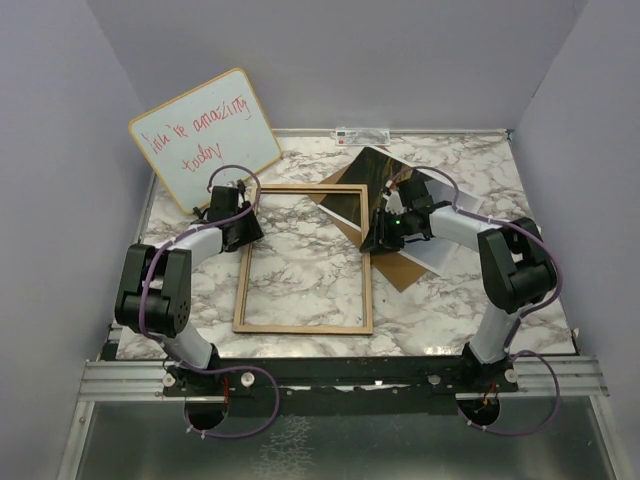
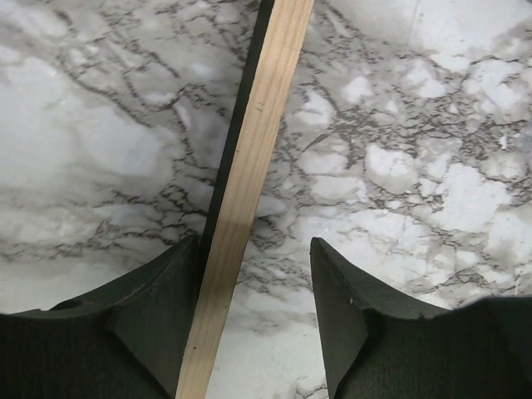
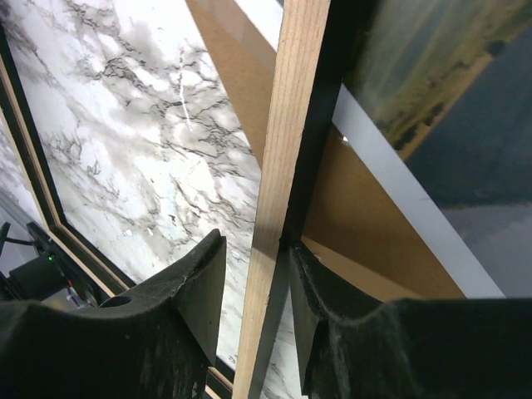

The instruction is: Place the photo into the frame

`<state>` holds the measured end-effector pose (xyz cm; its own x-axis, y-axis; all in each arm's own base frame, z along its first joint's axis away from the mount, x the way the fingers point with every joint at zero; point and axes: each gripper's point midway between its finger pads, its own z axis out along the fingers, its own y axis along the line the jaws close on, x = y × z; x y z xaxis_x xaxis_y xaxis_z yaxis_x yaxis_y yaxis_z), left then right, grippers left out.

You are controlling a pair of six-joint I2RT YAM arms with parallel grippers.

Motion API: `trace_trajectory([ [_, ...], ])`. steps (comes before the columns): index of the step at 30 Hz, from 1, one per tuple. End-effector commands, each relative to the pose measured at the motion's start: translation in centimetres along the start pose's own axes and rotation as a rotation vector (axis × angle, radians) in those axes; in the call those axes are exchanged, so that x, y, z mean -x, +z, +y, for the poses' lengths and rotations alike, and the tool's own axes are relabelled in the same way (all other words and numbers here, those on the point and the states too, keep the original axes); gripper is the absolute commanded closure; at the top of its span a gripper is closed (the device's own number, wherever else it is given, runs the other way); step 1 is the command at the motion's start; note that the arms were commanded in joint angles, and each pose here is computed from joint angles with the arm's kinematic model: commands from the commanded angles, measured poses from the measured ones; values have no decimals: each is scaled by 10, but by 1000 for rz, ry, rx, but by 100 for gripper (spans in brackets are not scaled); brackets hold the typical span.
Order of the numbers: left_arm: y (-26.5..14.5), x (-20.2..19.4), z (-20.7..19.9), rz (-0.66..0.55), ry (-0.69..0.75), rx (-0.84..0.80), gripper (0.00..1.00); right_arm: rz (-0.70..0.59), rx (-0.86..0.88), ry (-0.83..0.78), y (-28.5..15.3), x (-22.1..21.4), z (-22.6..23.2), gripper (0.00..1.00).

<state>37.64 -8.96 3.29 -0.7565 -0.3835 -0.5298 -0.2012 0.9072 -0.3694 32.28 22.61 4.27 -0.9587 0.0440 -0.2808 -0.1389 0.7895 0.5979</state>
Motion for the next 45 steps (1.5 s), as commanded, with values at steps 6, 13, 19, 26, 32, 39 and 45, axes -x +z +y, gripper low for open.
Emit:
trace_trajectory([
  [6,-22,-24,51,24,-11,268,41,60,113,-131,28,-1,48,61],
  [13,-20,-4,51,3,-21,321,37,1,36,-120,26,14,50,54],
  [19,-31,8,44,-29,-30,311,29,-211,-211,-133,-17,51,27,41],
  [26,-51,24,35,-116,-88,286,24,-446,-418,-76,-76,109,-20,33],
  [32,-67,43,10,-172,-84,200,21,-473,-448,20,-101,161,-80,33],
  [39,-65,53,-69,-188,15,-47,19,-412,-445,76,-94,174,-105,33],
  [45,-32,39,-103,-132,117,-54,19,-327,-608,95,-87,159,-143,31],
])
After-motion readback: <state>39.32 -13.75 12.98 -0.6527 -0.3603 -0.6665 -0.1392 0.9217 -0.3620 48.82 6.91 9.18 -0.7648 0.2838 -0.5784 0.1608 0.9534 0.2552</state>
